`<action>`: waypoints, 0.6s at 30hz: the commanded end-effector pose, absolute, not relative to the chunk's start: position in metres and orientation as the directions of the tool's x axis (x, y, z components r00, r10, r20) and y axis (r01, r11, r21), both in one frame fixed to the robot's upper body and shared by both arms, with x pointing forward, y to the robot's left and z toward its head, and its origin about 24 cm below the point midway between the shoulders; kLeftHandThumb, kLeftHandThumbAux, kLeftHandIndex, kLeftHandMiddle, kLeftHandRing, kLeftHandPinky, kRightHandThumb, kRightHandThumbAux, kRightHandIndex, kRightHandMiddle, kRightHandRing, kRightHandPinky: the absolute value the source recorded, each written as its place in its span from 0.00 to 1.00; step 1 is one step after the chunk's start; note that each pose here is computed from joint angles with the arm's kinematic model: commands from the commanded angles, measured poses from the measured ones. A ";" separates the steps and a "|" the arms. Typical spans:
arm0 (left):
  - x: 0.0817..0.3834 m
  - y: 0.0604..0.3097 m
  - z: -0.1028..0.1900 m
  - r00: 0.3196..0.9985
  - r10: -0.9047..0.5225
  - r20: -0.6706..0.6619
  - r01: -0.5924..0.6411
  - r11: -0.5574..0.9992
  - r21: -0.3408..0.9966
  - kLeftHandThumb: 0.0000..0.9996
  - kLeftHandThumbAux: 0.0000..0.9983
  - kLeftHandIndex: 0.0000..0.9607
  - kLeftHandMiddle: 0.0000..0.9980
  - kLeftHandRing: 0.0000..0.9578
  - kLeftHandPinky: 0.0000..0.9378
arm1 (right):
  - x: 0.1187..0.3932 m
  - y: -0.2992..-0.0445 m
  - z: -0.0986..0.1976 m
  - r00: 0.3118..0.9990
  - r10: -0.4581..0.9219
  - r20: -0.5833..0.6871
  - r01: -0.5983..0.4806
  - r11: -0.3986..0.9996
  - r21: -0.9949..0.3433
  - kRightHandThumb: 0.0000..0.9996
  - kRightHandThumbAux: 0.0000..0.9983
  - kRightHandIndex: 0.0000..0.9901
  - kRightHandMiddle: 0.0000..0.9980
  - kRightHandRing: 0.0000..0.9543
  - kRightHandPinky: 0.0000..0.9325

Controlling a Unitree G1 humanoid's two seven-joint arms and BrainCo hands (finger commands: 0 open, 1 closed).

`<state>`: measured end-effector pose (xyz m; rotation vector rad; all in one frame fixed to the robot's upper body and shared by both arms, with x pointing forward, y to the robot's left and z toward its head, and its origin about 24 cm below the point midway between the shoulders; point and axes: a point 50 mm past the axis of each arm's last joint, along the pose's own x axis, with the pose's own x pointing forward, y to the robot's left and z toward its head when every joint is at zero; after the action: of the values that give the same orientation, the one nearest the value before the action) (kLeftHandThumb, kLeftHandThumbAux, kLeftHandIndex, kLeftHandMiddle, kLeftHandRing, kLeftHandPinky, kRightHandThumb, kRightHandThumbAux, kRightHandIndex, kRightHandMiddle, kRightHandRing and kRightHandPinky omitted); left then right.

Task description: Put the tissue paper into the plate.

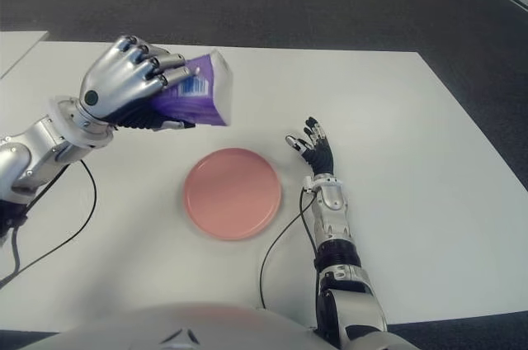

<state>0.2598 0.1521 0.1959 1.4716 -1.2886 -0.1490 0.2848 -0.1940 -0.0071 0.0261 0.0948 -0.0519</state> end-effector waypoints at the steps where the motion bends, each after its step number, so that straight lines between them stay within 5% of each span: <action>1: 0.258 0.142 0.183 0.368 -0.781 0.504 -0.566 0.242 0.788 0.75 0.70 0.46 0.86 0.89 0.89 | 0.264 -0.195 -0.038 0.969 -0.060 -0.238 0.071 0.997 0.038 0.07 0.74 0.01 0.03 0.02 0.05; 18: 0.266 0.110 0.119 0.334 -0.879 0.340 -0.419 0.185 0.889 0.75 0.70 0.46 0.85 0.89 0.91 | 0.259 -0.197 -0.036 0.986 -0.061 -0.155 0.061 0.998 -0.006 0.00 0.76 0.00 0.01 0.00 0.04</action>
<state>0.2614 0.1136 0.1321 1.3978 -1.2875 -0.4464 0.2791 -0.1966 -0.0085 -0.0015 0.0322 -0.0504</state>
